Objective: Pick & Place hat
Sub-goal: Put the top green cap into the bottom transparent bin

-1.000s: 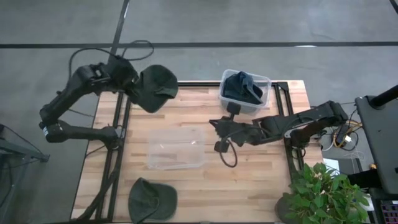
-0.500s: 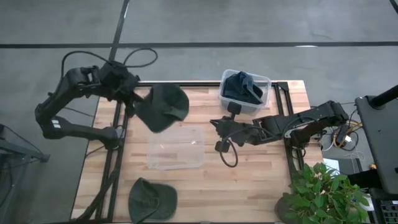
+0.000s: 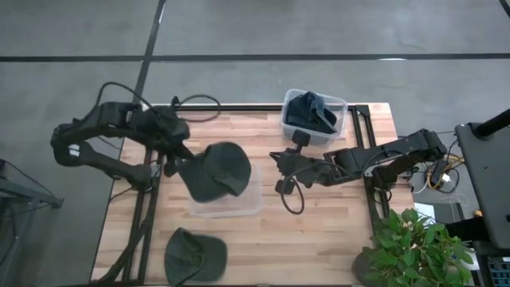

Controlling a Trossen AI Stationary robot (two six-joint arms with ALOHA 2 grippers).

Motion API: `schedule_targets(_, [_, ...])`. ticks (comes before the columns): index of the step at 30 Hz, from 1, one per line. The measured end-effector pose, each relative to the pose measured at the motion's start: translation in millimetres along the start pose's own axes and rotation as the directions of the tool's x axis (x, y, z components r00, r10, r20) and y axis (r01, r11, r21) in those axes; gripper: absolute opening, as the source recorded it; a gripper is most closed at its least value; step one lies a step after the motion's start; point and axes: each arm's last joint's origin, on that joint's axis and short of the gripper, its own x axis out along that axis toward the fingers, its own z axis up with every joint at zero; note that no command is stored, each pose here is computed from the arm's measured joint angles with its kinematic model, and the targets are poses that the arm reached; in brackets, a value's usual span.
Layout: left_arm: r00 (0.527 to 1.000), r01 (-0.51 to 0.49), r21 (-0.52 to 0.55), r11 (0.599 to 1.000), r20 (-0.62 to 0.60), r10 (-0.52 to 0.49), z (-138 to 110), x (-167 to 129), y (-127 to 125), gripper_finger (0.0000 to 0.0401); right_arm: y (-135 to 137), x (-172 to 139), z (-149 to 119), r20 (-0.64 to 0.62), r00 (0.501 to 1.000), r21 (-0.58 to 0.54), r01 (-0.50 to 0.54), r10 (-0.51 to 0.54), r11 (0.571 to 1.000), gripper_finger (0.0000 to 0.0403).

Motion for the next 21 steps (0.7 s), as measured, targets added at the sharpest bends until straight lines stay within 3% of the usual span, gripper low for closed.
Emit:
schedule_targets(9, [0.995,0.034,0.051,0.998,-0.099,-0.028,5.0,54.1,-20.6,0.0,0.0,0.0,0.0,0.0,1.0,0.012,0.0,0.0,1.0,0.0009])
schedule_targets(21, [0.984,0.001,0.095,0.995,-0.179,0.016,3.8,113.9,-22.8,0.0,2.9,3.2,-7.3,-0.019,1.0,0.0,0.0,0.0,1.0,0.0009])
